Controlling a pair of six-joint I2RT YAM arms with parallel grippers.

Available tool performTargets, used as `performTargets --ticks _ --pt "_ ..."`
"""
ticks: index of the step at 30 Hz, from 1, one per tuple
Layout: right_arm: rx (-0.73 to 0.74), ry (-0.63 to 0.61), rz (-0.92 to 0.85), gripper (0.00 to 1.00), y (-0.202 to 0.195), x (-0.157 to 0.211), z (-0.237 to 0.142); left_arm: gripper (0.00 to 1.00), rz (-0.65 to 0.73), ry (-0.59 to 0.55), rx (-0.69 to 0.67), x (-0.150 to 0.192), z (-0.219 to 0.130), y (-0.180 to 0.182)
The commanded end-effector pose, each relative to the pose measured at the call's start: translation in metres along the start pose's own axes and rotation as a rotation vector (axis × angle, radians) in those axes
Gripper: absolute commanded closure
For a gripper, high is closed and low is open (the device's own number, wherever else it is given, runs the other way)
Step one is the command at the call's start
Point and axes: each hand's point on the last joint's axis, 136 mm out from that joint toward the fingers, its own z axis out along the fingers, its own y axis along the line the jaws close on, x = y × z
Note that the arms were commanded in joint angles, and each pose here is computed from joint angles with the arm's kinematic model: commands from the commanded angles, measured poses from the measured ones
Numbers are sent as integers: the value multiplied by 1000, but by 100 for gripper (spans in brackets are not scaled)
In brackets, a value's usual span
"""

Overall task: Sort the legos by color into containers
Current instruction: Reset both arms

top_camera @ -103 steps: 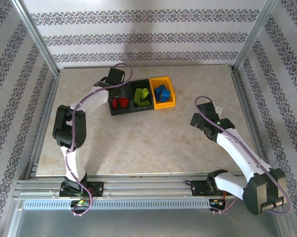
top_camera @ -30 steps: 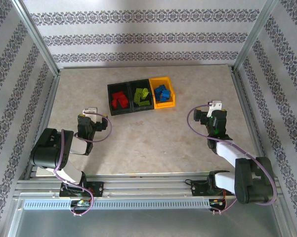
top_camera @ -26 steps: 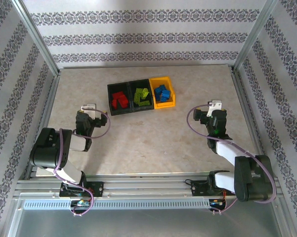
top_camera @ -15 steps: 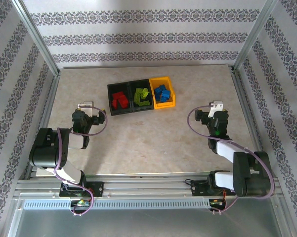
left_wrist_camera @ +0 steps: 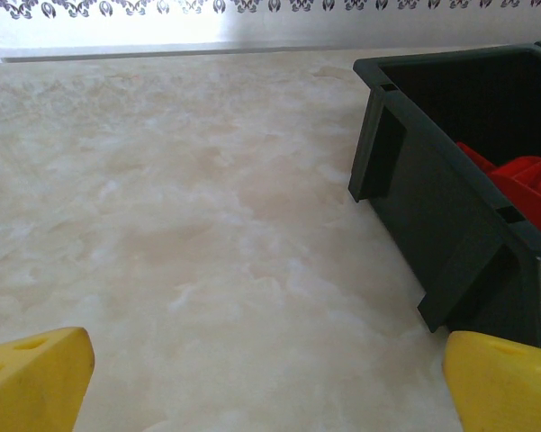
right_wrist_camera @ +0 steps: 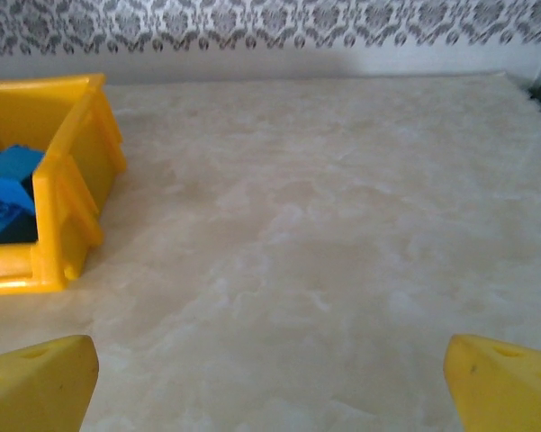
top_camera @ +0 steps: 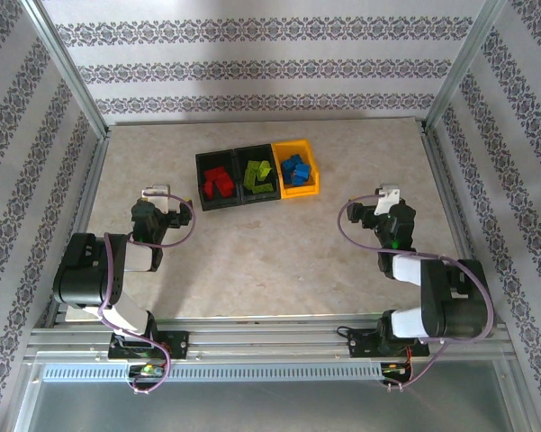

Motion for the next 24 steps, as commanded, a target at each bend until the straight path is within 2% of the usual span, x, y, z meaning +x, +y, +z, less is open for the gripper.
performTargets --ticks 1,4,6,17,18,22,24 --pt "-50 -33 -2 2 6 -9 9 0 -19 2 -2 -1 0 1" --pt "-51 -14 -2 2 5 -1 14 0 -20 1 -1 -1 0 1" --pt "-60 -46 -4 2 6 -10 19 0 -20 0 -2 -1 0 2" --pt "-58 -34 -11 2 7 -9 20 0 -19 2 -1 -1 0 1" --pt "-44 -32 -17 2 6 -9 21 0 -18 2 -1 -1 0 1" --pt "203 -40 -14 2 -20 -10 18 0 -16 3 4 0 0 1" --pt "231 -45 -5 2 -24 -10 16 0 -15 3 4 -1 0 1"
